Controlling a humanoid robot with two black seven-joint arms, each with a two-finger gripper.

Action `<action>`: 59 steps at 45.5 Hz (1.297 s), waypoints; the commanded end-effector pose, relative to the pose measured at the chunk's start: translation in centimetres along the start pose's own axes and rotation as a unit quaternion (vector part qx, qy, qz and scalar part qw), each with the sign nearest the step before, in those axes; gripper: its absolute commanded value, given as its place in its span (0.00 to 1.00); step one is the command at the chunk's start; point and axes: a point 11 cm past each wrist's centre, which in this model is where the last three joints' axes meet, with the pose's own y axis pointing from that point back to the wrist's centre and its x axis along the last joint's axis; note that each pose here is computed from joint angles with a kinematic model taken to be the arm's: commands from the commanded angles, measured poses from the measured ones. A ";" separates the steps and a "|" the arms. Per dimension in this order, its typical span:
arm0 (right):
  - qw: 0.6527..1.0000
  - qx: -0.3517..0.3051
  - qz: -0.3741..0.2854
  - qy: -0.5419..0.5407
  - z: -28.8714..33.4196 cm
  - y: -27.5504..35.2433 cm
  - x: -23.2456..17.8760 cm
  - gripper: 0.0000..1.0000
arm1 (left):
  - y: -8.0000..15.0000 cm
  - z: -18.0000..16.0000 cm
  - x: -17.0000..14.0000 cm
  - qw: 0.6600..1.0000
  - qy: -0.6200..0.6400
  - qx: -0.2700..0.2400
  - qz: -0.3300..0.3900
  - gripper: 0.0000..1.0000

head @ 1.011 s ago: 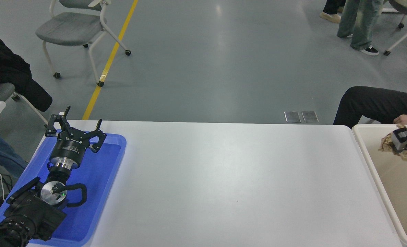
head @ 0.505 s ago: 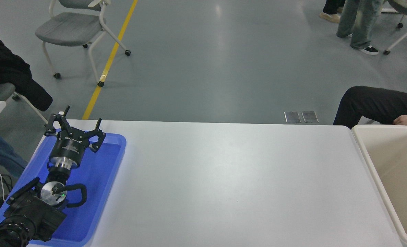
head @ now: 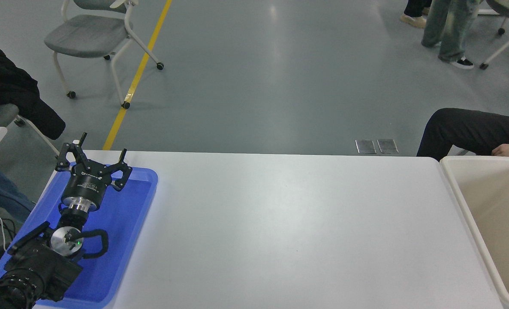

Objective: Pick up paper ball place in dustbin

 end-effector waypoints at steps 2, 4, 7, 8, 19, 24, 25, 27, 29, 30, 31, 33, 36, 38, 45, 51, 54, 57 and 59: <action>0.999 -0.006 0.037 -0.016 -2.8 -7.9 -7.9 0.00 | 0.0 0.0 0.0 1.000 0.000 0.000 0.000 1.00; 0.999 -0.002 0.036 -0.024 -3.6 -8.7 -9.2 0.00 | 0.0 0.0 0.0 1.000 0.000 0.000 0.000 1.00; 0.999 0.004 0.039 -0.032 -4.7 -9.5 -10.5 0.00 | 0.0 0.0 0.0 1.000 0.000 0.000 0.000 1.00; 0.999 0.006 0.040 -0.034 -5.2 -9.7 -10.9 0.00 | 0.0 0.0 0.0 1.000 0.000 0.000 0.000 1.00; 0.998 0.027 0.034 -0.035 -8.1 -11.1 -14.0 0.00 | 0.1 0.1 0.1 1.000 0.000 0.000 0.001 1.00; 0.998 0.028 0.035 -0.036 -8.3 -11.2 -14.2 0.00 | 0.1 0.2 0.1 1.000 -0.002 -0.001 0.002 1.00; 0.998 0.029 0.035 -0.037 -8.3 -11.2 -14.1 0.00 | 0.1 0.2 0.1 1.000 -0.002 -0.001 0.002 1.00; 0.998 0.030 0.037 -0.042 -8.3 -11.2 -14.0 0.00 | 0.1 0.1 0.2 1.000 -0.001 -0.001 0.002 1.00; 0.998 0.031 0.039 -0.048 -8.3 -11.2 -13.9 0.05 | 0.1 0.1 0.1 1.000 -0.001 0.000 0.001 1.00; 0.998 0.032 0.039 -0.049 -8.4 -11.2 -13.9 0.24 | 0.1 0.1 0.1 1.000 -0.001 -0.001 0.001 1.00; 0.998 0.032 0.039 -0.049 -8.4 -11.2 -13.9 0.57 | 0.0 0.2 0.0 1.000 -0.001 0.000 0.000 1.00; 0.997 0.031 0.041 -0.051 -8.3 -11.1 -13.7 1.00 | 0.0 0.2 0.0 1.000 -0.001 0.000 0.000 1.00; 0.997 0.030 0.041 -0.056 -8.1 -11.1 -13.7 1.00 | 0.0 0.2 0.0 1.000 -0.001 -0.001 0.000 1.00; 0.997 0.031 0.045 -0.059 -8.0 -11.0 -13.3 1.00 | 0.0 0.2 0.0 1.000 -0.001 -0.001 0.000 1.00; 0.993 0.042 0.054 -0.095 -8.4 -10.8 -12.6 1.00 | 0.1 0.2 0.1 1.000 -0.002 -0.001 0.002 1.00; 0.991 0.047 0.060 -0.109 -8.5 -10.7 -12.2 1.00 | 0.0 0.2 0.0 1.000 -0.001 0.000 0.000 1.00; 0.988 0.054 0.066 -0.131 -8.7 -10.6 -11.7 1.00 | 0.0 0.2 0.0 1.000 -0.001 0.000 0.000 1.00; 0.981 0.073 0.077 -0.164 -9.5 -10.3 -10.6 1.00 | 0.1 0.1 0.1 1.000 -0.001 0.000 0.001 1.00; 0.973 0.092 0.089 -0.193 -10.5 -9.9 -9.3 1.00 | 0.1 0.2 0.1 1.000 -0.002 0.001 0.002 1.00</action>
